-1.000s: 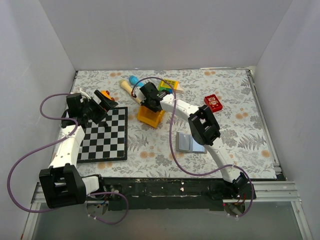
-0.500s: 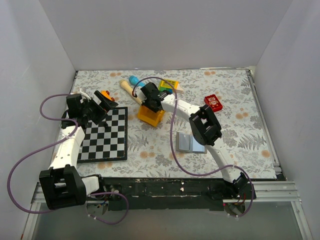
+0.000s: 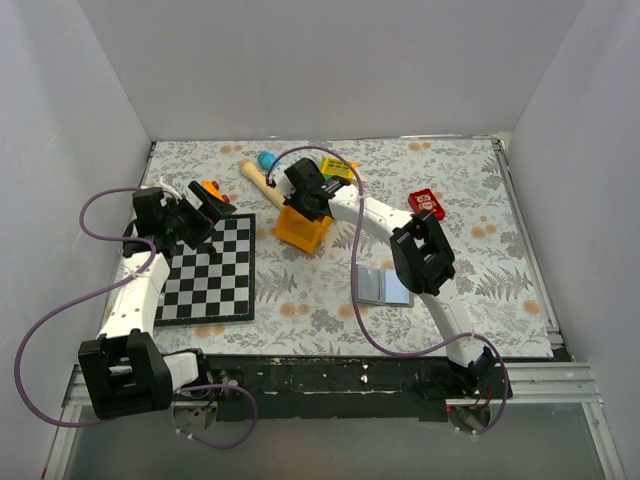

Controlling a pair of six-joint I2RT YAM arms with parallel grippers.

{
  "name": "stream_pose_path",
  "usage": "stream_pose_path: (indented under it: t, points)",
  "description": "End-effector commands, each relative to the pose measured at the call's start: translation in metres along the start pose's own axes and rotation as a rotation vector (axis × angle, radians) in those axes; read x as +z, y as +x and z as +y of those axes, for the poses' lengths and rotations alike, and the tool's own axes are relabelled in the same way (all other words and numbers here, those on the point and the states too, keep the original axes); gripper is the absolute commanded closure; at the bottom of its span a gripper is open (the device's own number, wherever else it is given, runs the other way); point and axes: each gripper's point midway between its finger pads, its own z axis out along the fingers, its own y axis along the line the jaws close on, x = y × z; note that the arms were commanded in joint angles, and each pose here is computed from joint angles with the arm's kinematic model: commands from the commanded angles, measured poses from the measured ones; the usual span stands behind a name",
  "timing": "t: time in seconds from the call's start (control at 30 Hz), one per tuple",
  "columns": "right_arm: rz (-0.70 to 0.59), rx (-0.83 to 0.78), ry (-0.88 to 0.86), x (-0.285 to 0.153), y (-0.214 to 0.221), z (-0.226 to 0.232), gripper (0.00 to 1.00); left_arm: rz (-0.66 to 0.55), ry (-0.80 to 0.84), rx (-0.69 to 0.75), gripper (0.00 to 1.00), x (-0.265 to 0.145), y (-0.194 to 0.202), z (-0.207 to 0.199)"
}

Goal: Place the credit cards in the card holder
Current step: Move the storage box to the center of the board.

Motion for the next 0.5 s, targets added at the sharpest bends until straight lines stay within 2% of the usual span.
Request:
stream_pose_path:
  t: [0.0,0.07,0.27,0.47]
  points:
    - [-0.094,0.033,-0.036,-0.031,-0.03,0.004,0.99,-0.019,0.016,0.017,0.02,-0.006,-0.002,-0.004]
    - [-0.09,0.041,-0.068,-0.03,-0.027,0.014,0.99,-0.019,0.014,0.017,0.02,-0.006,-0.002,-0.003]
    - [-0.061,0.047,-0.138,-0.026,-0.012,0.042,0.88,-0.024,0.006,0.015,0.02,-0.006,-0.002,-0.002]
    - [-0.053,0.074,-0.22,-0.036,0.003,0.064,0.88,-0.025,0.004,0.009,0.02,-0.004,-0.002,-0.001]
